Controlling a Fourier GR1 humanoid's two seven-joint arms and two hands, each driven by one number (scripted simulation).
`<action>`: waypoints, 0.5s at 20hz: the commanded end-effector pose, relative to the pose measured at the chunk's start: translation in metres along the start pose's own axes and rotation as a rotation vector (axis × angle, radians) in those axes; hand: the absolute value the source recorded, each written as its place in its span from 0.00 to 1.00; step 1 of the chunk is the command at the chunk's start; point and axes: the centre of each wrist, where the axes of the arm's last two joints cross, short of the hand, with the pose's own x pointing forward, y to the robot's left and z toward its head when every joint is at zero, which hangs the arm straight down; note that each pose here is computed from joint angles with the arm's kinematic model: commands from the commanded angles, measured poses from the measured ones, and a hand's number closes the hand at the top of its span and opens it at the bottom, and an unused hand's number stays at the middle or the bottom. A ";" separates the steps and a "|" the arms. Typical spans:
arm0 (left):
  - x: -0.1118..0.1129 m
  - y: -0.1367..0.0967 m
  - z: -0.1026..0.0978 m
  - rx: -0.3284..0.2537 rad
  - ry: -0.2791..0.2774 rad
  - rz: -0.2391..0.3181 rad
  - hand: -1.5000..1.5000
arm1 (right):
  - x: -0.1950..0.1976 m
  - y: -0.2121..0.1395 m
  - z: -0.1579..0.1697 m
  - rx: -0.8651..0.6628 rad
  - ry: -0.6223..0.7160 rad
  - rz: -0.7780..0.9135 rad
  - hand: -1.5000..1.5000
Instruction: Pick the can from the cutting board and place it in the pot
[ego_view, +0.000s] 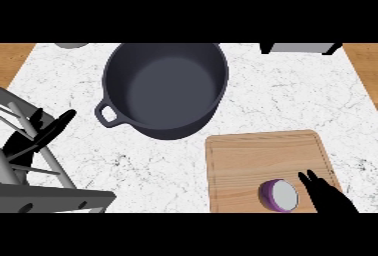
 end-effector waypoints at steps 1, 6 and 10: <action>0.024 -0.033 0.013 -0.063 -0.170 0.016 0.50 | 0.018 0.001 0.002 0.011 0.083 -0.011 0.00; 0.022 -0.010 0.005 -0.074 -0.183 -0.001 0.50 | 0.022 0.011 -0.018 0.038 0.100 0.022 0.00; 0.017 -0.017 0.008 -0.060 -0.163 -0.006 0.50 | 0.018 0.019 -0.027 0.049 0.111 0.022 0.00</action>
